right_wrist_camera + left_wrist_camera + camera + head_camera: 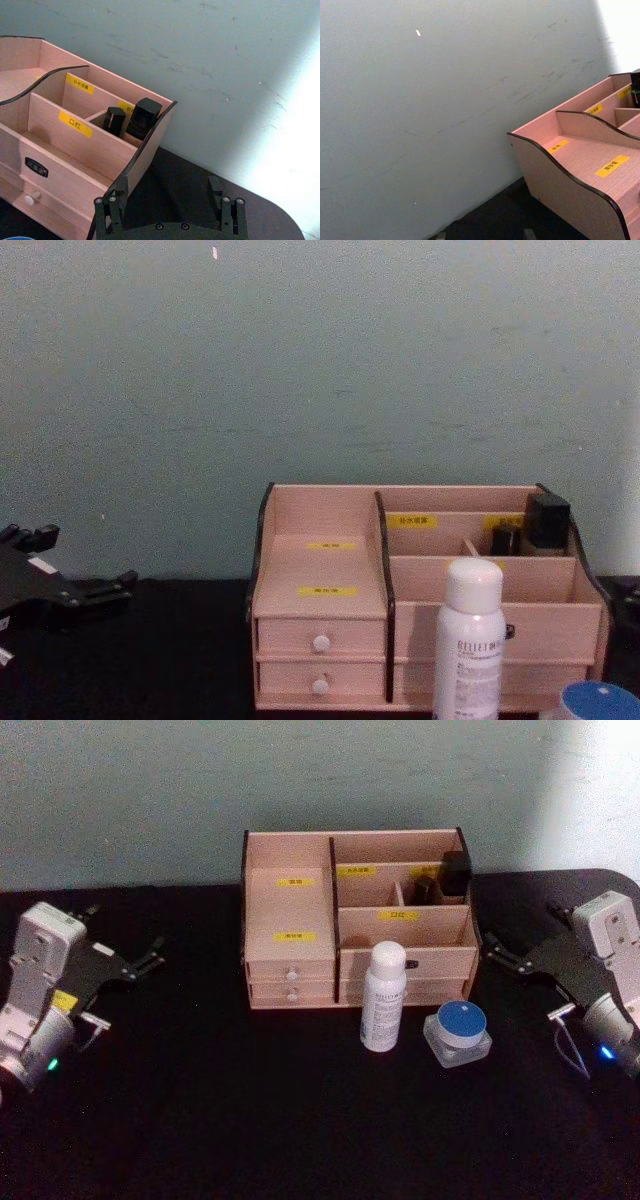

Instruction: Pick up the facial cleanser and watermelon frost from the table and place them into the tiered storage box.

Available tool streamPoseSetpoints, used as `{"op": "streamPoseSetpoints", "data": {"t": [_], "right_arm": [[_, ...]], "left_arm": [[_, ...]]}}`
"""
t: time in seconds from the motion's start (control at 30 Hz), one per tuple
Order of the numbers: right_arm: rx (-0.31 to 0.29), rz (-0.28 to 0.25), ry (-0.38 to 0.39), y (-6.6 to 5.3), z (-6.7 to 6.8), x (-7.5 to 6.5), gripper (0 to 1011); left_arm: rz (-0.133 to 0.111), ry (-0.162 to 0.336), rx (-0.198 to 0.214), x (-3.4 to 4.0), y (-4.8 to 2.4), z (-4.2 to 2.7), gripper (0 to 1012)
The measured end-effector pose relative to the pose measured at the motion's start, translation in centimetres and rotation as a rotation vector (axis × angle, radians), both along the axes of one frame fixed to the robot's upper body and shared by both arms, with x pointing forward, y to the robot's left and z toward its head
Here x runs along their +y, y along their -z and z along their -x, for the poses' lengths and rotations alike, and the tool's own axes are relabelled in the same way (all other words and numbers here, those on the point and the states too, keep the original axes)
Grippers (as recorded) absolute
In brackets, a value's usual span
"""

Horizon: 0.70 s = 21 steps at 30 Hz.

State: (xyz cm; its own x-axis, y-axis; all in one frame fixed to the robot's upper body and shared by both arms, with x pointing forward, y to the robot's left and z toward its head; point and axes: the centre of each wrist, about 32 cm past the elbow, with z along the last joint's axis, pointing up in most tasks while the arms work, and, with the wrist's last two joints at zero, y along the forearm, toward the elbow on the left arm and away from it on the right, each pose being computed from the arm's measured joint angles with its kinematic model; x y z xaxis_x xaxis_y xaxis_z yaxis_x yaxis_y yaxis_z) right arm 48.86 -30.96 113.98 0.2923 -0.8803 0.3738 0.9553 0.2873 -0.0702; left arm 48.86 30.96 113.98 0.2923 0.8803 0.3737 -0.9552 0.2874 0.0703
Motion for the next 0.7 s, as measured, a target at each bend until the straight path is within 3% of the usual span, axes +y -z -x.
{"op": "streamPoseSetpoints", "data": {"t": [0.7], "right_arm": [[0.000, 0.000, 0.000, 0.00, 0.00, 0.00, 1003]], "left_arm": [[0.000, 0.000, 0.000, 0.00, 0.00, 0.00, 1001]]}}
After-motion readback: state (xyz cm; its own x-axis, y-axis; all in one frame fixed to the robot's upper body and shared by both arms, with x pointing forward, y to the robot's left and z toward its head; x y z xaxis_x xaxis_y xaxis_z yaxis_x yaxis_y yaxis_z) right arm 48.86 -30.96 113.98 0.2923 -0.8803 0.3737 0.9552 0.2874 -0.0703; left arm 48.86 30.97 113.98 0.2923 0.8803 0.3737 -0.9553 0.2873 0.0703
